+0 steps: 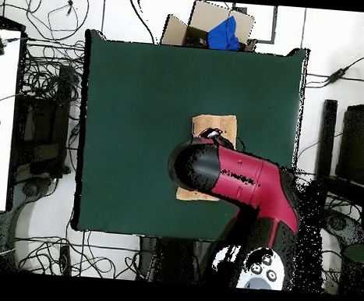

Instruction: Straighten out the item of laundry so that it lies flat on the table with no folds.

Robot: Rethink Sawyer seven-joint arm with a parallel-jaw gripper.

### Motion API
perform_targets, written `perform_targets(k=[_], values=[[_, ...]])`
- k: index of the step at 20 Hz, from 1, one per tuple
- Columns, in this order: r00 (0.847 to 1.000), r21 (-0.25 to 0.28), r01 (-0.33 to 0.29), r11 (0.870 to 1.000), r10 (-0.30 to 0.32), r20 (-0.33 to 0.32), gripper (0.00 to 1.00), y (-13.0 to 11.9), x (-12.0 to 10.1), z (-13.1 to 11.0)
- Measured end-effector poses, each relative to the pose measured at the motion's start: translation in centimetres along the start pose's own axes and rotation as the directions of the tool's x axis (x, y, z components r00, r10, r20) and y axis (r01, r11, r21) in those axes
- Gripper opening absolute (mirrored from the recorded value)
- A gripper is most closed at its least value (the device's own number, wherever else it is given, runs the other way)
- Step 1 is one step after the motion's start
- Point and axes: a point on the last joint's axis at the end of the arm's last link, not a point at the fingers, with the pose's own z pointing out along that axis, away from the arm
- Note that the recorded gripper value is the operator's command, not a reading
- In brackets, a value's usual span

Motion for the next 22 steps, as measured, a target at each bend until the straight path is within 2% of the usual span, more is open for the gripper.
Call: perform_targets(k=[7,17,19,22], values=[[1.0,-0.002,0.017,1.0,-0.017,-0.001,1.0,0.9,0.6,-0.1],[0.996,0.033,0.088,0.996,-0.088,0.011,1.0,4.1,3.2,-0.3],[0.997,0.036,0.079,0.996,-0.079,0.012,1.0,4.7,3.3,-0.1],[0.999,0.041,0.029,0.999,-0.029,0.014,1.0,5.6,2.9,0.3]])
